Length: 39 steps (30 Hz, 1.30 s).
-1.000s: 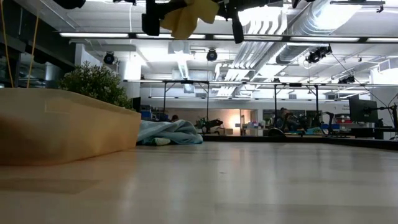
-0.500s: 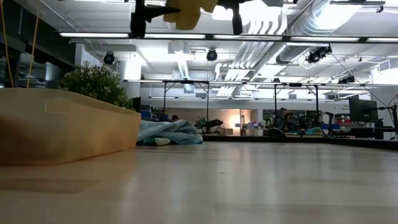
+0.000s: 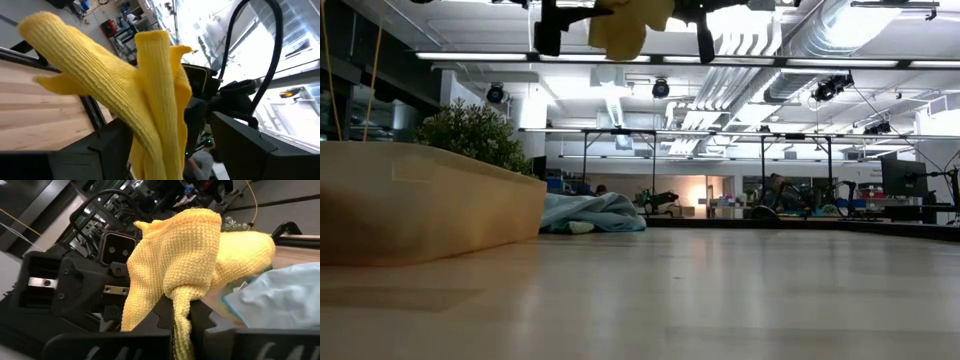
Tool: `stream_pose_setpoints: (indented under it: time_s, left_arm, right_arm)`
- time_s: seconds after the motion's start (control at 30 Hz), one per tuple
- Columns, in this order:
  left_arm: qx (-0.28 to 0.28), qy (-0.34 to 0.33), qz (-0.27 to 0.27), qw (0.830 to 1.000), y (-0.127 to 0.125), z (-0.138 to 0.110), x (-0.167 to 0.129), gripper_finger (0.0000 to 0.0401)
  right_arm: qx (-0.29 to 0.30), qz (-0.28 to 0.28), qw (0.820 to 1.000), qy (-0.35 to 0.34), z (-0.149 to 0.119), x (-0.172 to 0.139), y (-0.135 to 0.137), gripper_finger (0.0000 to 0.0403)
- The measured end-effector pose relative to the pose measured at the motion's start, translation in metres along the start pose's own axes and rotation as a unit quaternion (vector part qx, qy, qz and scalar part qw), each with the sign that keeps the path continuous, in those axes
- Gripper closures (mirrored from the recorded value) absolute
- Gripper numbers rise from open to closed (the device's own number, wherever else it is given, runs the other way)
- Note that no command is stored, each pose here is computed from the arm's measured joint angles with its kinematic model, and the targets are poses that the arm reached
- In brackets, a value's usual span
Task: Fold microfiber towels
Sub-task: Put the yellow folded microfiber towel into the orange bin
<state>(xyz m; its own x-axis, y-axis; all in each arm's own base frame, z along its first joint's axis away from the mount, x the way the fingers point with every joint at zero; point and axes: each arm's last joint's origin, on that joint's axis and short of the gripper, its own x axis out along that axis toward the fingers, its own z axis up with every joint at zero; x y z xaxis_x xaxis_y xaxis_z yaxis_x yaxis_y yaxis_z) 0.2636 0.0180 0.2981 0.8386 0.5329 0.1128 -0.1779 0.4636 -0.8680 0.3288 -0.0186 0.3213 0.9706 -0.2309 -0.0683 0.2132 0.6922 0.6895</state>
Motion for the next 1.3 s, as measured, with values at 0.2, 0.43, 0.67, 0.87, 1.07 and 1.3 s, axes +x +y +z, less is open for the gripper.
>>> stream_pose_setpoints:
  time_s: [0.2,0.43,0.67,0.87,1.07,1.3]
  left_arm:
    - [-0.002,0.020,0.027,0.999,0.010,-0.004,0.005,0.0149]
    - [-0.022,0.002,0.003,1.000,0.006,-0.001,0.007,0.0149]
    - [0.000,0.009,-0.010,1.000,-0.007,0.003,0.012,0.0149]
    - [0.016,0.049,0.043,0.998,-0.002,-0.004,0.020,0.0149]
    - [0.022,0.026,0.024,0.999,-0.007,0.000,0.020,0.0149]
    - [0.015,0.030,0.033,0.999,-0.002,0.002,0.023,0.0162]
  right_arm:
    - [0.007,0.008,1.000,-0.006,0.001,0.000,0.002,0.0403]
    - [0.003,-0.007,1.000,0.009,-0.002,0.000,-0.001,0.0403]
    - [0.004,-0.008,1.000,0.004,-0.001,0.000,-0.001,0.0403]
    - [0.005,-0.001,1.000,0.003,-0.001,0.000,0.000,0.0403]
    - [0.004,-0.003,1.000,0.006,-0.001,0.000,-0.001,0.0403]
    - [0.004,-0.001,1.000,0.006,-0.001,0.000,0.000,0.0403]
